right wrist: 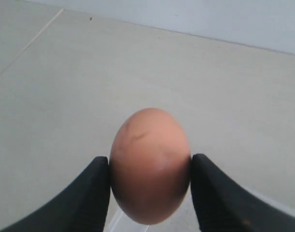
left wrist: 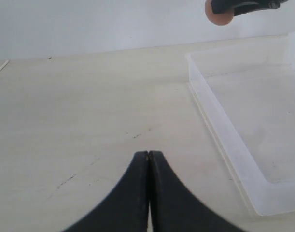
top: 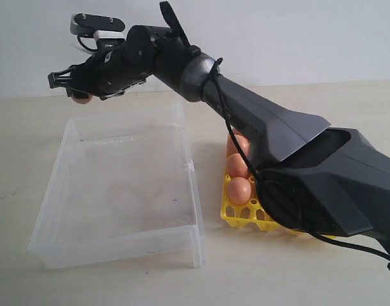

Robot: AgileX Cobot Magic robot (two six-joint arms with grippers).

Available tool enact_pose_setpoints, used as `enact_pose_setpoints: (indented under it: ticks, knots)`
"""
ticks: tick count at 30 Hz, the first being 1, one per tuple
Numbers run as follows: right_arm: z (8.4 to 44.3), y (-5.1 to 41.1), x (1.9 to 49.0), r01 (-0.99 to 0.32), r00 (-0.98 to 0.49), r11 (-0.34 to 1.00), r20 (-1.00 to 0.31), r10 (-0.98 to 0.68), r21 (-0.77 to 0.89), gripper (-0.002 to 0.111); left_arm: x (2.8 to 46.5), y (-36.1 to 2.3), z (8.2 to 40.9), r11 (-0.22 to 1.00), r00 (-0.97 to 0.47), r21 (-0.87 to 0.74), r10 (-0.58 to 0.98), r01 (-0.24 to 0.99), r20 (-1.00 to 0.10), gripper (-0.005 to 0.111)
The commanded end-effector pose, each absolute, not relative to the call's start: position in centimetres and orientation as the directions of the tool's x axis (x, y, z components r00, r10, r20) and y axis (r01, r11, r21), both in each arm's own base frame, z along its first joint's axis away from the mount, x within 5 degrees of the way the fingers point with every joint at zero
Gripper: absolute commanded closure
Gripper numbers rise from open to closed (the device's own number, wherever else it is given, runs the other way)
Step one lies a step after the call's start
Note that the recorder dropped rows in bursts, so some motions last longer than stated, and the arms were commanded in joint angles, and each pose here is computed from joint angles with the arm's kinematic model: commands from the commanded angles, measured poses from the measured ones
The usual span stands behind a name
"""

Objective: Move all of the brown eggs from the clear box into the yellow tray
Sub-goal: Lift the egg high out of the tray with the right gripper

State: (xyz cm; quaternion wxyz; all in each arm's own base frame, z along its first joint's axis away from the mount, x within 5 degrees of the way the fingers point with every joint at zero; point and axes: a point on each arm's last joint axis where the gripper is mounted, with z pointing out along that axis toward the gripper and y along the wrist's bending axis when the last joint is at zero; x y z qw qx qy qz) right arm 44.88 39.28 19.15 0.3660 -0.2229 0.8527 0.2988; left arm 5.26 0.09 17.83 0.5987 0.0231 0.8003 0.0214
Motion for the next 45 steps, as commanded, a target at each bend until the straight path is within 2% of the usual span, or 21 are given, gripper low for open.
enact_pose_setpoints:
  ticks: [1,5,12,17,22,29,32,36,45]
  knots:
    - [18.8,39.5,46.2,-0.588,-0.564,0.709,-0.826,-0.015,0.389,0.108,5.3,0.1,18.0,0.998,-0.281,0.068,0.068,0.009,-0.957,0.107]
    - [17.9,39.7,47.1,-0.575,-0.506,0.705,-0.857,0.092,0.415,0.108,5.3,0.1,18.0,0.998,-0.281,0.068,0.068,0.009,-0.957,0.107]
    - [21.9,39.6,47.4,-0.591,-0.322,0.672,-0.894,0.311,0.446,0.108,5.3,0.1,18.0,0.998,-0.281,0.068,0.068,0.009,-0.957,0.107]
    - [23.3,39.0,47.9,-0.558,-0.260,0.606,-0.812,0.522,0.568,0.108,5.3,0.1,18.0,0.998,-0.281,0.068,0.068,0.009,-0.957,0.107]
    - [21.6,39.3,48.0,-0.555,-0.260,0.542,-0.751,0.607,0.631,0.108,5.3,0.1,18.0,0.998,-0.281,0.068,0.068,0.009,-0.957,0.107]
    - [19.8,40.1,47.7,-0.567,-0.267,0.568,-0.786,0.558,0.596,0.108,5.3,0.1,18.0,0.998,-0.281,0.068,0.068,0.009,-0.957,0.107]
    - [19.5,40.5,47.3,-0.578,-0.280,0.621,-0.843,0.459,0.530,0.108,5.3,0.1,18.0,0.998,-0.281,0.068,0.068,0.009,-0.957,0.107]
    - [20.2,40.7,46.6,-0.599,-0.326,0.717,-0.927,0.188,0.356,0.108,5.3,0.1,18.0,0.998,-0.281,0.068,0.068,0.009,-0.957,0.107]
    - [27.3,39.5,44.4,-0.639,-0.386,0.721,-0.923,0.003,0.269,0.108,5.3,0.1,18.0,0.998,-0.281,0.068,0.068,0.009,-0.957,0.107]
